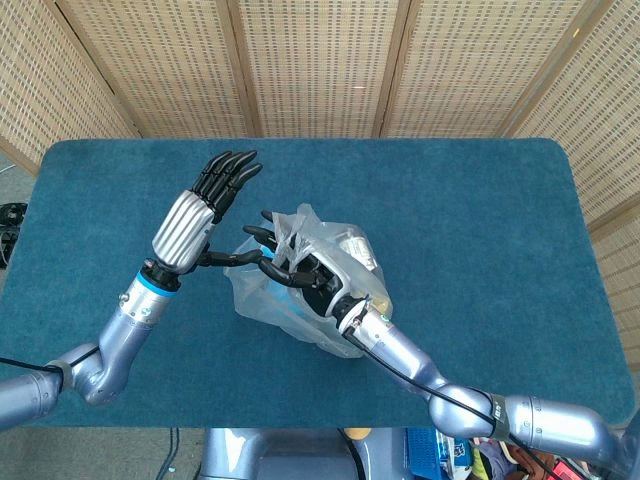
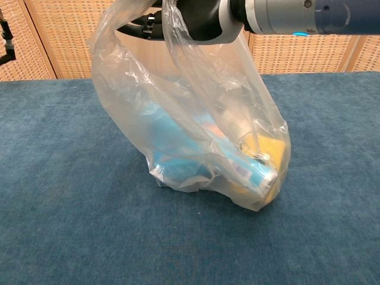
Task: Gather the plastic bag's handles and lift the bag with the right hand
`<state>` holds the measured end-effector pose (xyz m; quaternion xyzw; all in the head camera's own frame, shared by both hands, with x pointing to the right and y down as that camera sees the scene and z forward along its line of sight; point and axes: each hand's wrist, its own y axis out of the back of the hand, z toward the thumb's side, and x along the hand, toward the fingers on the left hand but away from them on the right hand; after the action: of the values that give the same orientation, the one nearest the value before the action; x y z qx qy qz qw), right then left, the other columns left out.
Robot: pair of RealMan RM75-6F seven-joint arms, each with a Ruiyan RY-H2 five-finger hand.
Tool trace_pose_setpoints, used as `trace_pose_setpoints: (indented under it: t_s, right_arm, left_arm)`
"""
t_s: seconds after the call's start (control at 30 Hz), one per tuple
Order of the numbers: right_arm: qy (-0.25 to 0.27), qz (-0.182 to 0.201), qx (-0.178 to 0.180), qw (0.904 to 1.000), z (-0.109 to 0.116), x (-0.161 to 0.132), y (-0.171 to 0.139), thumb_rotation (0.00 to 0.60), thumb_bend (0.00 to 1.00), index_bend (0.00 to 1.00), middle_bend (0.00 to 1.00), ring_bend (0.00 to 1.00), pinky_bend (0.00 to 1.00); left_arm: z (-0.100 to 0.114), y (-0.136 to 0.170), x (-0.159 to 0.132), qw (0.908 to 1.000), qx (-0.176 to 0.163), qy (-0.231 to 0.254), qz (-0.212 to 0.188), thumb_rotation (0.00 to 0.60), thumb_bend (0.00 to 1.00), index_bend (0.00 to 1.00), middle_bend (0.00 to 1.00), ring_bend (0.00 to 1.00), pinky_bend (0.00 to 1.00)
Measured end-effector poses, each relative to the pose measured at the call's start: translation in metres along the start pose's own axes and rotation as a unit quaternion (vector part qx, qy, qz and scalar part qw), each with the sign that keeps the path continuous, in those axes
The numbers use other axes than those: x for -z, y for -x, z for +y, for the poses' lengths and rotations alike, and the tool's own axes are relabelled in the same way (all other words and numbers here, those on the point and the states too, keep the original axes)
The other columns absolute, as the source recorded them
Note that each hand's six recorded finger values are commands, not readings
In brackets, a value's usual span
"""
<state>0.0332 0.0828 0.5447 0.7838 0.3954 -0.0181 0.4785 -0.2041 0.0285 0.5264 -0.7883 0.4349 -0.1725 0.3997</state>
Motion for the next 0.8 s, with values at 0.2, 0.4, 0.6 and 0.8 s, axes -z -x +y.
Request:
trace_pose_setpoints:
  t_s: [0.2, 0.4, 0.6, 0.8]
  right_arm:
    - [0.005, 0.001, -0.001, 1.0000, -0.001, 0.000, 0.000, 0.600, 0.41, 0.00, 0.14, 0.01, 0.20]
    - [0.011, 0.004, -0.006, 0.9999, -0.006, -0.002, 0.001, 0.600, 0.42, 0.00, 0.14, 0.01, 0.20]
    - [0.017, 0.010, -0.010, 0.9997, -0.012, -0.006, 0.001, 0.600, 0.41, 0.00, 0.14, 0.01, 0.22]
    - [0.027, 0.016, -0.011, 0.9995, -0.015, -0.011, 0.003, 0.600, 0.42, 0.00, 0.14, 0.04, 0.31]
  left_arm:
    - [0.014, 0.004, 0.010, 0.9999, -0.010, 0.004, 0.011, 0.600, 0.04, 0.00, 0.00, 0.00, 0.00]
    - [0.032, 0.011, 0.024, 0.9994, -0.025, 0.005, 0.023, 0.600, 0.04, 0.00, 0.00, 0.00, 0.00]
    - [0.057, 0.020, 0.038, 0.9982, -0.048, 0.002, 0.034, 0.600, 0.04, 0.00, 0.00, 0.00, 0.00]
    - [0.079, 0.031, 0.053, 0.9966, -0.066, -0.001, 0.049, 0.600, 0.04, 0.00, 0.00, 0.00, 0.00]
